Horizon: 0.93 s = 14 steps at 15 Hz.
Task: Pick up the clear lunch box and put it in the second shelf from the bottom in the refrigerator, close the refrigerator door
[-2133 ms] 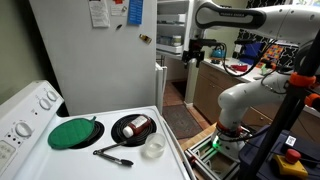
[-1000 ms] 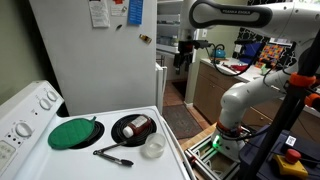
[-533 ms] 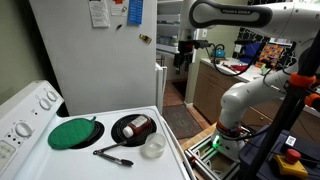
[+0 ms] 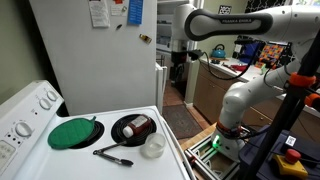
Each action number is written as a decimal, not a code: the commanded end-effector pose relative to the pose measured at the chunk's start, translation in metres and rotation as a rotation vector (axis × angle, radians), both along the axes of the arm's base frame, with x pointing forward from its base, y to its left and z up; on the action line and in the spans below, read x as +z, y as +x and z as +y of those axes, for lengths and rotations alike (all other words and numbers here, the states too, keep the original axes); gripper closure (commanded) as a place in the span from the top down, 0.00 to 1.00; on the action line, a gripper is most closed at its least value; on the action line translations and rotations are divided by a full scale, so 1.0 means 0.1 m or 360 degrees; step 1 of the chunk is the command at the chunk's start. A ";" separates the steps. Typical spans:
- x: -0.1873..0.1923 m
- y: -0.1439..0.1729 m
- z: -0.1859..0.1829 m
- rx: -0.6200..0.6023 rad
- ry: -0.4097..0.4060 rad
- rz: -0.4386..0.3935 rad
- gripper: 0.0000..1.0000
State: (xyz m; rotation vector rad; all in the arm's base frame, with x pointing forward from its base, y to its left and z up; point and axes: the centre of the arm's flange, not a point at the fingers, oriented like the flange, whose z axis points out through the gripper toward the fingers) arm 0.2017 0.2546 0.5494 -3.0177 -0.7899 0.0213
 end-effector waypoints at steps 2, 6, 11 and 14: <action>-0.64 -0.21 0.57 0.0337 0.0046 0.0059 1.00; -0.70 -0.33 0.67 0.0401 0.0013 0.0037 1.00; -0.85 -0.34 0.76 0.0466 0.0009 0.0074 1.00; -1.04 -0.38 0.97 0.0617 0.0040 0.0082 1.00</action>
